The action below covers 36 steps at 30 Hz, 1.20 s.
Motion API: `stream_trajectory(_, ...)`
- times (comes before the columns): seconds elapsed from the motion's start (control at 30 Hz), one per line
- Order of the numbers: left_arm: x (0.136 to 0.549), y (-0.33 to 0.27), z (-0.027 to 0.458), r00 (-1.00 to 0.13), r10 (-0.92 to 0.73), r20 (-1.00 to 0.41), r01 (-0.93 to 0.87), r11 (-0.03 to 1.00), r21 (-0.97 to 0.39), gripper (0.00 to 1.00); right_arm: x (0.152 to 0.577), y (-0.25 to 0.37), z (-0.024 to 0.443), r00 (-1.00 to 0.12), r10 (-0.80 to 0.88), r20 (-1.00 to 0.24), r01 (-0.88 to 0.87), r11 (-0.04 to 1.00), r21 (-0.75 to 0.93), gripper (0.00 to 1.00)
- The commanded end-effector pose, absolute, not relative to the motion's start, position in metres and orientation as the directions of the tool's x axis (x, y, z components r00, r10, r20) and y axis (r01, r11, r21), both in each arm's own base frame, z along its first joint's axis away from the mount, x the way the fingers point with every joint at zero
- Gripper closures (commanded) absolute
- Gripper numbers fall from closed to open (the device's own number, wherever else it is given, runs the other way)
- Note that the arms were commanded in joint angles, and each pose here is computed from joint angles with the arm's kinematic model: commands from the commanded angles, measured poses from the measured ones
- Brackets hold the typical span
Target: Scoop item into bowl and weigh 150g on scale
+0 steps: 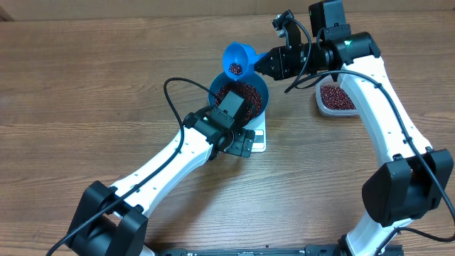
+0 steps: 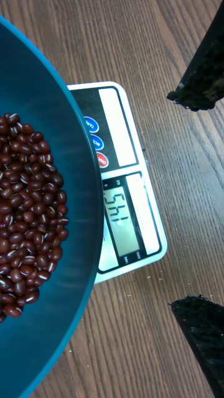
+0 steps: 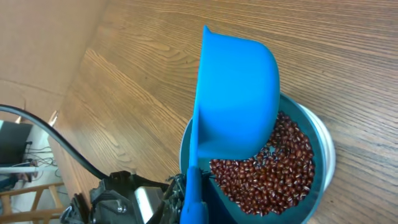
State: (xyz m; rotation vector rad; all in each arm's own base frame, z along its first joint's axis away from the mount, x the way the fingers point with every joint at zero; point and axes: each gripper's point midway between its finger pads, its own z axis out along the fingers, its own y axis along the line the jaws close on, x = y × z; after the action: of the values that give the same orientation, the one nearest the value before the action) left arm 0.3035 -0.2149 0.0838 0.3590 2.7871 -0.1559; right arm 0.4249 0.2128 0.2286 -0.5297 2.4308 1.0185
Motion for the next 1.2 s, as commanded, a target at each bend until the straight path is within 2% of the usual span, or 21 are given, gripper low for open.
stream_trajectory(0.0, 0.305, -0.21, 0.081, -0.918, 0.222, -0.33, 0.252, 0.966, -0.05, 0.01, 0.437, 0.203, 0.235, -0.807, -0.161, -0.568, -0.497, 0.705, 0.506, 0.96)
stream_trajectory(0.17, 0.305, -0.21, 0.081, -0.918, 0.222, -0.33, 0.252, 0.966, -0.049, 0.0, 0.44, 0.2, 0.243, -0.786, -0.165, -0.596, -0.511, 0.716, 0.476, 0.96)
stream_trajectory(0.33, 0.305, -0.21, 0.081, -0.918, 0.222, -0.33, 0.252, 0.966, -0.05, 0.0, 0.449, 0.189, 0.298, -0.726, -0.149, -0.671, -0.517, 0.762, 0.39, 0.96)
stream_trajectory(0.43, 0.305, -0.21, 0.081, -0.918, 0.222, -0.33, 0.252, 0.966, -0.049, 0.0, 0.449, 0.176, 0.311, -0.721, -0.148, -0.676, -0.48, 0.811, 0.334, 0.96)
stream_trajectory(0.7, 0.305, -0.21, 0.081, -0.918, 0.222, -0.33, 0.252, 0.966, -0.05, 0.0, 0.425, 0.153, 0.277, -0.749, -0.34, -0.568, -0.506, 0.848, 0.16, 0.96)
stream_trajectory(0.87, 0.305, -0.21, 0.081, -0.918, 0.222, -0.33, 0.252, 0.966, -0.05, 0.01, 0.427, 0.125, 0.267, -0.776, -0.369, -0.512, -0.433, 0.901, 0.007, 0.96)
stream_trajectory(1.17, 0.305, -0.21, 0.081, -0.918, 0.222, -0.33, 0.252, 0.967, -0.05, 0.0, 0.425, 0.147, 0.269, -0.75, -0.398, -0.529, -0.472, 0.882, 0.005, 0.96)
